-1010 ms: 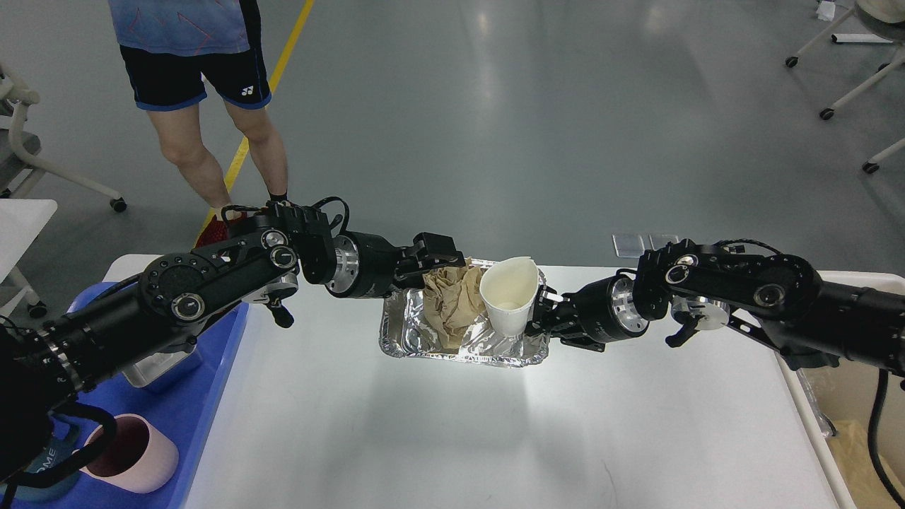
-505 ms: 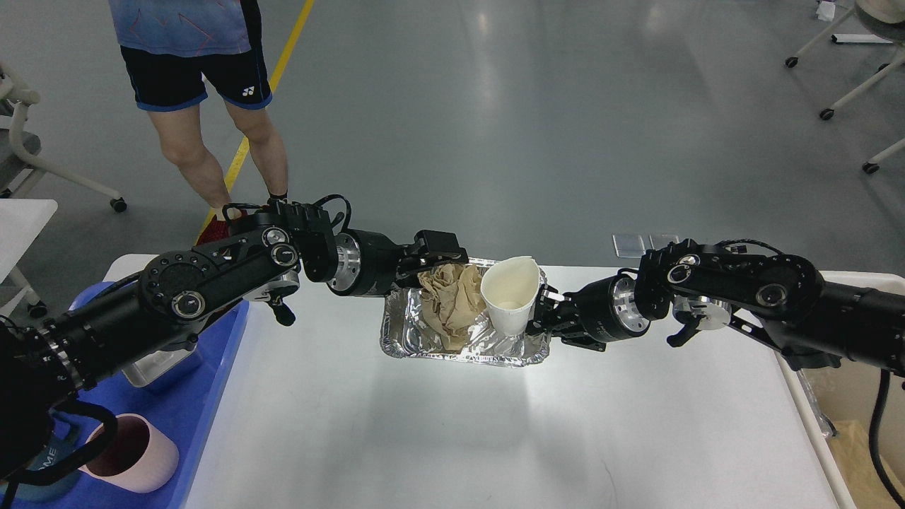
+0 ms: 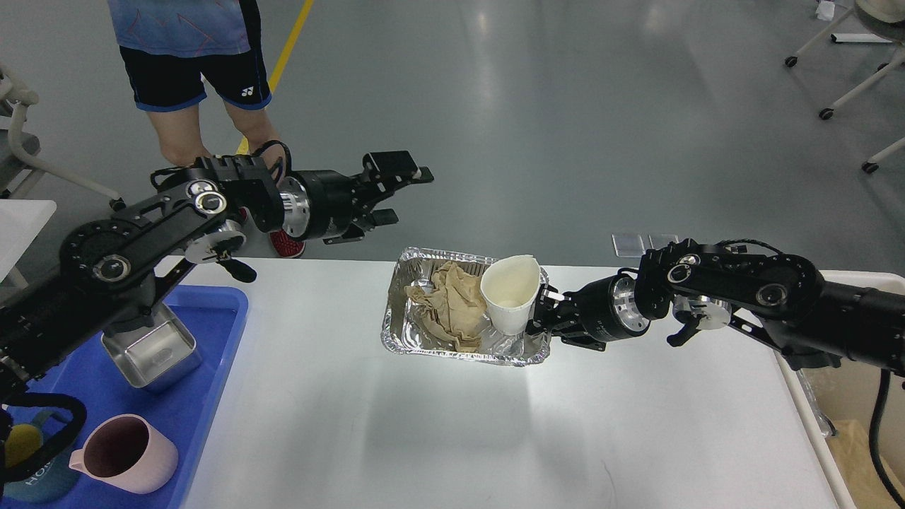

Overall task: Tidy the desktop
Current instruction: 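Raise the left gripper away from the foil tray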

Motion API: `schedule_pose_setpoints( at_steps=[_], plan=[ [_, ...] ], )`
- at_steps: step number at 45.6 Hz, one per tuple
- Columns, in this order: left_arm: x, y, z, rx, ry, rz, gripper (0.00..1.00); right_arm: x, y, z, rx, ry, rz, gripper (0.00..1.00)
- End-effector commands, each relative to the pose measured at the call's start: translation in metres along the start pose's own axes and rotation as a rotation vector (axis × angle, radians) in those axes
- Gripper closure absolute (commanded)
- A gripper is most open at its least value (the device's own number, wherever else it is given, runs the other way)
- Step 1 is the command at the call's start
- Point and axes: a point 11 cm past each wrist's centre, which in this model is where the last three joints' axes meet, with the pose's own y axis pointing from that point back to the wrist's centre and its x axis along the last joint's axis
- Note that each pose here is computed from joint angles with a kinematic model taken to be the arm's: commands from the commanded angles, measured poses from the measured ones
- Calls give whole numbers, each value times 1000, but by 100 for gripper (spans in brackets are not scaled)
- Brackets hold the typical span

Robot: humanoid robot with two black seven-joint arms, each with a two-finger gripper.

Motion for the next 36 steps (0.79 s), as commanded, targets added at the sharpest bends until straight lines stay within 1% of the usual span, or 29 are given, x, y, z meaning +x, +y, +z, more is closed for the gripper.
schedule_pose_setpoints(
  at_steps=[1, 9, 12, 14, 18, 26, 31, 36],
  plan=[
    [22, 21, -6, -80, 151, 70, 4, 0, 0, 1, -2, 0, 0, 100],
    [47, 47, -29, -235, 450, 185, 4, 0, 0, 1, -2, 0, 0, 100],
    [51, 53, -37, -268, 516, 208, 4, 1, 1, 0, -1, -1, 2, 100],
    [53, 54, -59, -326, 697, 249, 4, 0, 0, 2, -3, -3, 0, 100],
    [57, 54, -82, -348, 824, 291, 3, 1, 1, 3, -4, -4, 3, 100],
    [83, 73, -118, -467, 1015, 441, 3, 3, 3, 4, -5, -6, 9, 100],
    [92, 80, -129, -559, 1120, 506, 3, 2, 2, 4, -5, -6, 7, 100],
    [90, 75, -133, -562, 1168, 519, 3, 2, 2, 4, -5, -6, 7, 100]
  ],
)
